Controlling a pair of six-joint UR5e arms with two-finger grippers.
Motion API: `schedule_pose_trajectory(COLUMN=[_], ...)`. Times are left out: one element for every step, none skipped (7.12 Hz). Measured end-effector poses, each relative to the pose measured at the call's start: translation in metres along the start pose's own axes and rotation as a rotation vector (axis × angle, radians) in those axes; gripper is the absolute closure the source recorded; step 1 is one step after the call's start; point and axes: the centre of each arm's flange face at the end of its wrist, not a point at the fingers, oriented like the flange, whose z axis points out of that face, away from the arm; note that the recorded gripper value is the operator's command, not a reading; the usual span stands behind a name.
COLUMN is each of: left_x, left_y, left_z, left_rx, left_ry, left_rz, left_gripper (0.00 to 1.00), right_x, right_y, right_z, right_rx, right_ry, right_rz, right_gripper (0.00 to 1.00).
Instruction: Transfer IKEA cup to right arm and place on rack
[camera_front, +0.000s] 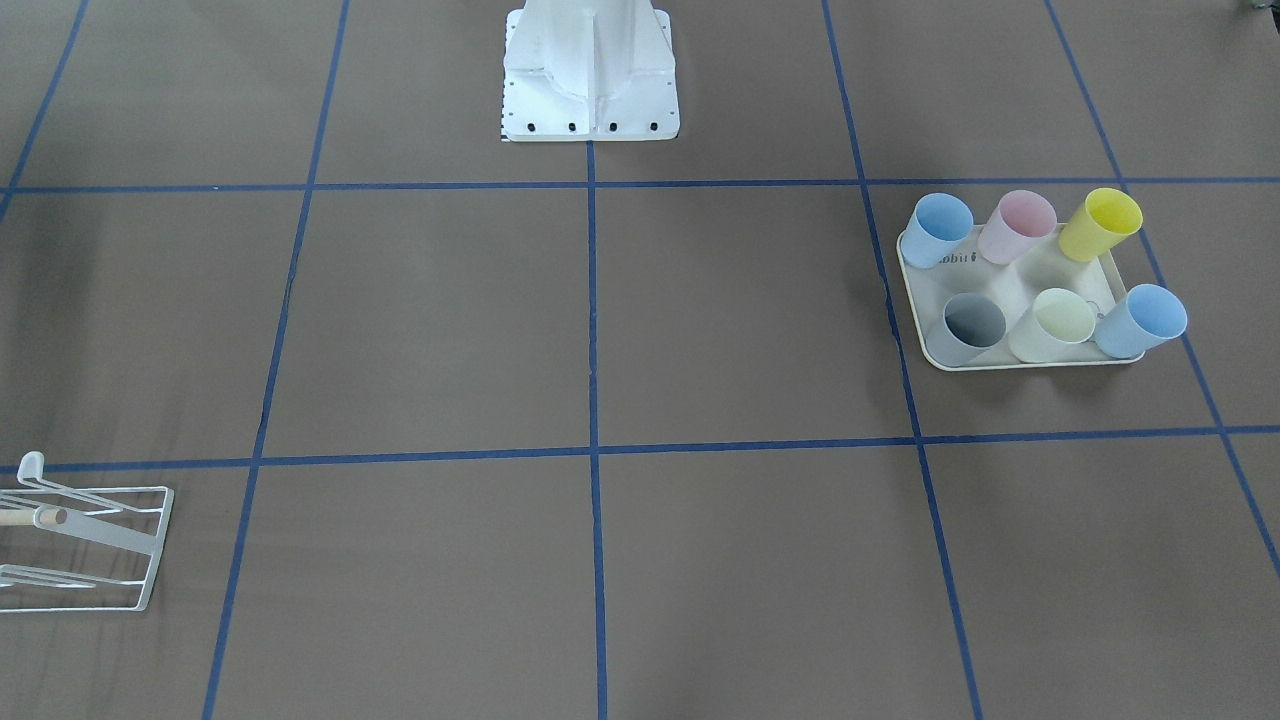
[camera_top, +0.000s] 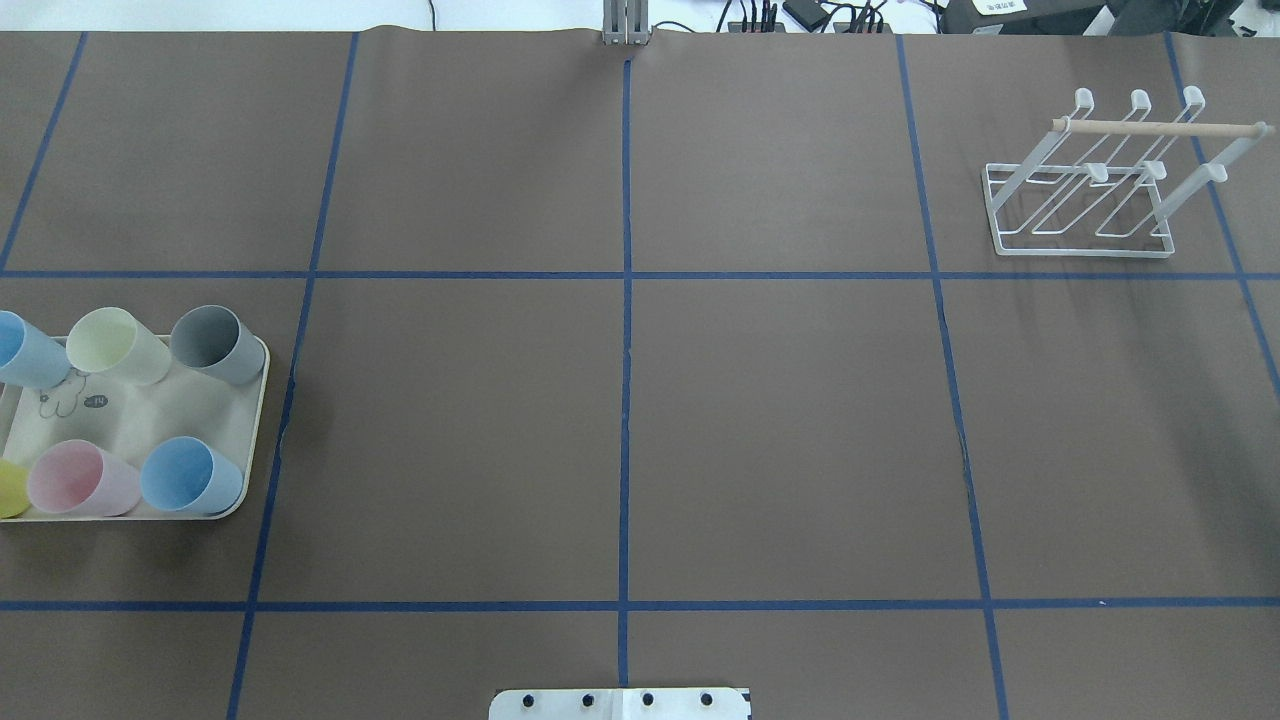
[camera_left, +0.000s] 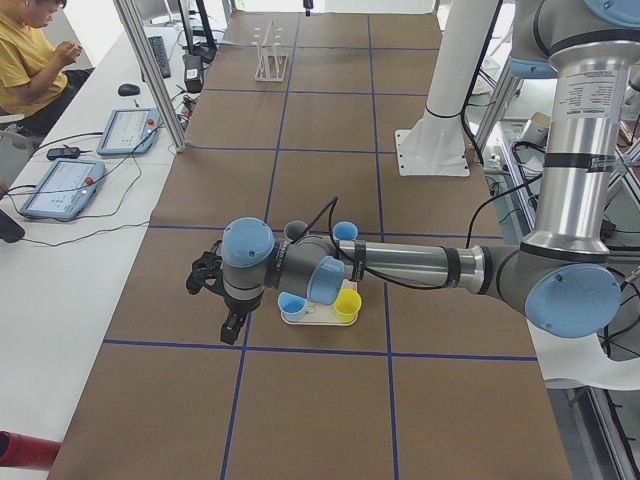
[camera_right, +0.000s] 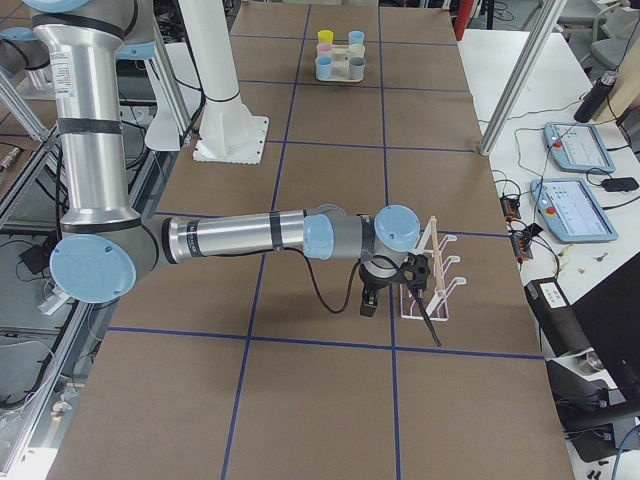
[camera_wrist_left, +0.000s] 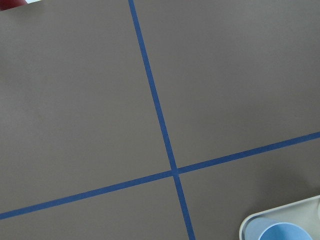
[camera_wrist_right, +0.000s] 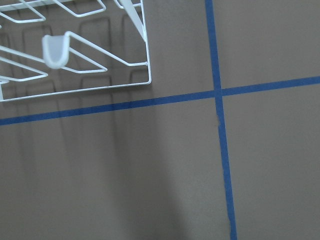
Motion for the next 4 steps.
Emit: schedule_pose_trajectory(left_x=[0.001,0.004,0.004,0.006], left_y=[0.001,0.005,0.01,0.013], left_z=[-0.002,-0.003,-0.003,-0.004], left_rx=[0.014,0.035,0.046,0.052], left_ry=[-0.011,-0.012,-0.01,-0.003], left_rz=[0.013,0.03,0.041,0.048], left_gripper=[0.0,0.0,0.0,0.0], right_x=[0.002,0.003,0.003,0.003], right_y=[0.0,-0.001,-0.001,-0.001], right_z=[0.002,0.002,0.002,0.002], right_rx=[-0.004,-0.001,0.001,0.001], right_ry=[0.0,0.002,0.004,0.003], right_rz=[0.005,0.002,-0.001,-0.001], right_gripper=[0.0,0.0,0.0,0.0])
